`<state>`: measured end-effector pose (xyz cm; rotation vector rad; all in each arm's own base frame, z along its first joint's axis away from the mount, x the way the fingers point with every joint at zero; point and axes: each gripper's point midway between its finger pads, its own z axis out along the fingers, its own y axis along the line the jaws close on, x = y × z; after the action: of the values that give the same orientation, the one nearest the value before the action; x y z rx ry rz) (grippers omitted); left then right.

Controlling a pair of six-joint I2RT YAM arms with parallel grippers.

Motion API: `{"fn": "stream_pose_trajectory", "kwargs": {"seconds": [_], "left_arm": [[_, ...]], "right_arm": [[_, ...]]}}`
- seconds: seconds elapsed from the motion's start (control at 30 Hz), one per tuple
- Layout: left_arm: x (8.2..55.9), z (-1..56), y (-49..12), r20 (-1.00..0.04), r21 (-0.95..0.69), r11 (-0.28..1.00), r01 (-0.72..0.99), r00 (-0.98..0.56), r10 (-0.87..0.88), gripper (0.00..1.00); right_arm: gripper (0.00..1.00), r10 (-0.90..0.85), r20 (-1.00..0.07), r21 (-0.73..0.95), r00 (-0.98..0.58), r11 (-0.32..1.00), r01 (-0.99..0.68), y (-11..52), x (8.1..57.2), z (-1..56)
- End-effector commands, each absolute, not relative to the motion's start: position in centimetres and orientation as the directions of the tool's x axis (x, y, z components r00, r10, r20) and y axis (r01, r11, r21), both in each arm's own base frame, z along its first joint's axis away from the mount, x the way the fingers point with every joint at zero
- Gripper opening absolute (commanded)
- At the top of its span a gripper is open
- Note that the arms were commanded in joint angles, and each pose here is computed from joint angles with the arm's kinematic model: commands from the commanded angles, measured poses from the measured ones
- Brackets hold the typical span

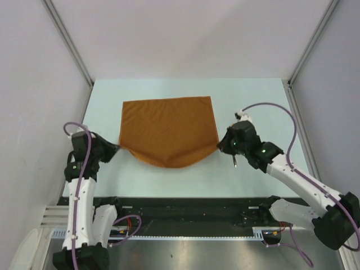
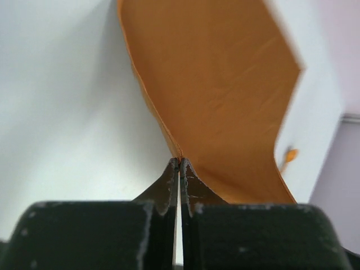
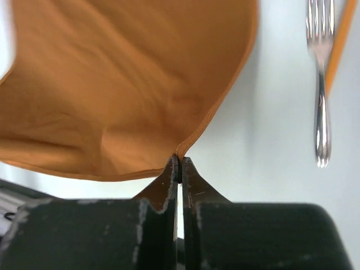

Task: Fold the napkin into a case and place the utensils inside
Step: Pick up the flattened napkin from the center of the board, then fold and flatten the napkin at the center of the board.

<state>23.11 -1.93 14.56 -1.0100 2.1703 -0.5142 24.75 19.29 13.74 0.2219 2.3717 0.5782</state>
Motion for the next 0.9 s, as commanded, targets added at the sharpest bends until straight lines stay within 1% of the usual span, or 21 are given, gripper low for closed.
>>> {"fn": "stream_pose_trajectory", "kwargs": {"seconds": [0.0,0.03,0.07,0.1,0.17,0.2,0.23,0.27,0.3,0.33,0.37,0.4,0.47,0.5,0.6,0.67,0.7,0.77,0.8,0.87], "left_arm": [[25.7,27.8,-1.6,-0.628,-0.69,0.682,-0.243,-0.269,-0.731,0.0],[25.7,29.7,-1.5,-0.652,-0.689,0.694,-0.209,-0.24,-0.72,0.0],[25.6,31.5,-1.5,-0.678,-0.682,0.71,-0.176,-0.211,-0.704,0.0],[25.1,35.3,-1.5,-0.711,-0.677,0.727,-0.116,-0.152,-0.687,0.0],[24.4,38.8,-1.8,-0.744,-0.658,0.751,-0.059,-0.106,-0.66,0.0],[23.4,42.0,-1.9,-0.759,-0.648,0.761,-0.022,-0.059,-0.648,0.0],[22.9,43.6,-1.9,-0.768,-0.639,0.769,-0.004,-0.036,-0.639,0.0],[22.4,44.9,-2.0,-0.784,-0.62,0.784,0.01,-0.02,-0.62,0.0],[20.8,47.7,-2.0,-0.797,-0.603,0.797,0.026,0.031,-0.604,0.0],[20.5,48.6,-0.9,-0.799,-0.599,0.8,-0.025,0.08,-0.596,0.0],[19.8,49.8,-0.8,-0.807,-0.587,0.81,-0.025,0.106,-0.581,0.0],[18.1,52.4,-0.8,-0.807,-0.574,0.819,0.007,0.163,-0.567,0.0],[17.0,53.9,0.3,-0.813,-0.56,0.828,-0.035,0.215,-0.541,0.0],[15.7,55.7,0.4,-0.803,-0.559,0.829,-0.013,0.259,-0.537,0.0],[15.5,56.7,0.0,-0.799,-0.555,0.832,0.023,0.262,-0.54,0.0],[16.7,56.4,-0.4,-0.801,-0.556,0.831,0.036,0.244,-0.547,0.0],[18.0,54.9,-0.4,-0.808,-0.559,0.829,0.015,0.214,-0.548,0.0],[19.4,54.1,-0.2,-0.805,-0.565,0.825,0.005,0.215,-0.553,0.0],[20.9,52.4,-0.1,-0.811,-0.567,0.823,-0.024,0.186,-0.554,0.0],[23.4,50.9,0.2,-0.818,-0.565,0.823,-0.055,0.169,-0.55,0.0]], "right_arm": [[0.0,0.255,-0.802,0.437,-0.54,0.867,-0.238,18.8,26.8,26.2],[0.0,0.251,-0.823,0.429,-0.51,0.862,-0.268,18.8,26.7,27.8],[0.0,0.265,-0.851,0.428,-0.453,0.851,-0.306,18.5,26.6,31.1],[0.0,0.244,-0.872,0.404,-0.423,0.848,-0.344,18.3,26.2,32.5],[0.0,0.274,-0.906,0.395,-0.323,0.823,-0.407,17.6,24.9,37.4],[0.0,0.269,-0.921,0.374,-0.282,0.815,-0.443,17.3,24.3,39.1],[0.0,0.285,-0.929,0.366,-0.236,0.804,-0.469,16.6,23.1,41.0],[0.0,0.296,-0.933,0.358,-0.203,0.794,-0.491,16.3,22.4,42.4],[0.0,0.311,-0.937,0.347,-0.159,0.778,-0.524,15.9,21.3,44.6],[0.0,0.322,-0.94,0.327,-0.109,0.769,-0.549,15.1,20.0,46.2],[0.0,0.328,-0.941,0.316,-0.082,0.766,-0.56,14.6,19.3,47.2],[0.0,0.338,-0.94,0.303,-0.055,0.745,-0.594,14.4,18.1,48.6],[0.0,0.354,-0.935,0.285,-0.01,0.736,-0.614,13.4,16.5,50.0],[0.0,0.362,-0.932,0.282,0.003,0.732,-0.62,13.1,16.0,50.6],[0.0,0.369,-0.929,0.289,0.012,0.747,-0.599,12.5,15.9,50.7],[0.0,0.373,-0.928,0.299,0.011,0.76,-0.576,12.4,16.6,50.5],[0.0,0.376,-0.927,0.31,0.005,0.771,-0.557,12.3,17.2,50.2],[0.0,0.382,-0.924,0.335,-0.004,0.805,-0.49,12.0,18.8,49.4],[0.0,0.365,-0.93,0.343,-0.039,0.826,-0.448,12.5,20.6,48.2],[0.0,0.355,-0.931,0.36,-0.084,0.859,-0.364,12.8,23.0,46.6]]}}
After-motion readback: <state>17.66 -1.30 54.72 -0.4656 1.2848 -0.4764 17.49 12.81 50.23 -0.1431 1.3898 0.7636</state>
